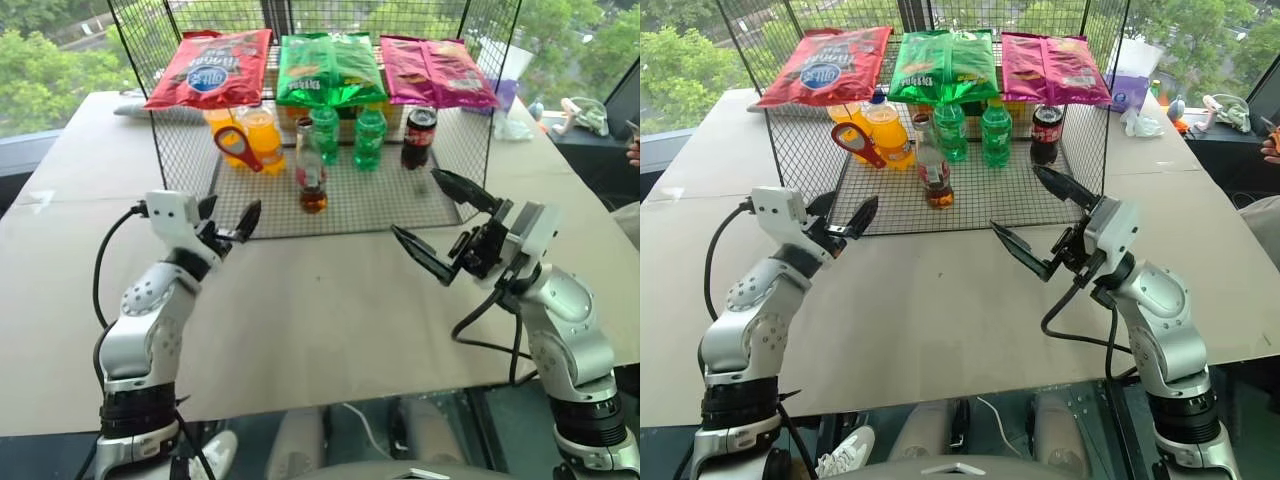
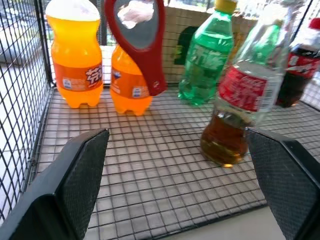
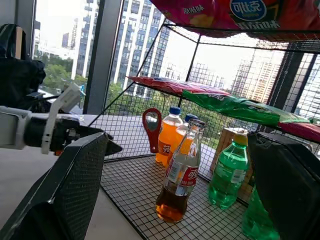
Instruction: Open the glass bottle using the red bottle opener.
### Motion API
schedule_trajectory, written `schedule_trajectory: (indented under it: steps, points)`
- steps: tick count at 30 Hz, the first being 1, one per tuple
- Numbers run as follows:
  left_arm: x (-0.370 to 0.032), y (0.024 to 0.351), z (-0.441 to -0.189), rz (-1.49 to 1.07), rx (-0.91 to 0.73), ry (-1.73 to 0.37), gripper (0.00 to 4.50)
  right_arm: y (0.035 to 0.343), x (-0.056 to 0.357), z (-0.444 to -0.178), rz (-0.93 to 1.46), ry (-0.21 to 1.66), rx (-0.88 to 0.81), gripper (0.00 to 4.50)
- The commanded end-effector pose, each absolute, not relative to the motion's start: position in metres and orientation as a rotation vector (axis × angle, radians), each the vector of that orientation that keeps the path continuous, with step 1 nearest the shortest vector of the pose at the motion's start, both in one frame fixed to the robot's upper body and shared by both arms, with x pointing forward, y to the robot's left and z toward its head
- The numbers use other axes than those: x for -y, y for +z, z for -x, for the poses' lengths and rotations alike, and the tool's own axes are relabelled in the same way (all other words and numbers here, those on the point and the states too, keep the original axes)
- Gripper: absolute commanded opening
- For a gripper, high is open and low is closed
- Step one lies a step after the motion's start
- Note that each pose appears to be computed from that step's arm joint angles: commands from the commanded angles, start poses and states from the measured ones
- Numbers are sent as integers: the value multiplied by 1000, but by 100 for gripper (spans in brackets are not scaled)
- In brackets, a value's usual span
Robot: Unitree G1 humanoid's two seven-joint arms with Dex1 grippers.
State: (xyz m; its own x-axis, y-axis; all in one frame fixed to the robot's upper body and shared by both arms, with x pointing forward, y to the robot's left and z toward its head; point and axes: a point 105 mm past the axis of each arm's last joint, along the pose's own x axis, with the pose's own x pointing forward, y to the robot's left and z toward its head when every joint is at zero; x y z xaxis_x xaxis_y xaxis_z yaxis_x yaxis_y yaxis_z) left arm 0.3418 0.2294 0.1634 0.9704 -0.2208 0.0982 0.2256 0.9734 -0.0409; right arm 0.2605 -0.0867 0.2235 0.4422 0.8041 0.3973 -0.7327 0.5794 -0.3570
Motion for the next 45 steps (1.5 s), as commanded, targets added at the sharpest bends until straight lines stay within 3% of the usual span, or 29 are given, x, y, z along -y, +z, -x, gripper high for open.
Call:
schedule_trajectory:
  steps: [1,17,21,24,27,28,29,45]
  points:
    - [-234,179,-352,37,138,-187,446,234,83,-247,140,984,611,450]
    - [-232,211,-408,-75,187,-177,446,233,80,-248,156,989,558,450]
    - [-223,220,-420,-95,227,-227,329,234,81,-248,158,977,555,450]
    - [-220,225,-426,-101,244,-244,180,235,82,-249,162,961,555,450]
    - [-221,226,-428,-99,253,-246,71,236,84,-249,167,951,553,450]
    - [-221,226,-427,-98,255,-247,14,236,84,-249,167,949,551,450]
    - [-221,227,-427,-98,258,-248,2,235,84,-249,168,948,549,450]
    - [-211,230,-390,-114,268,-478,2,219,86,-261,182,906,449,450]
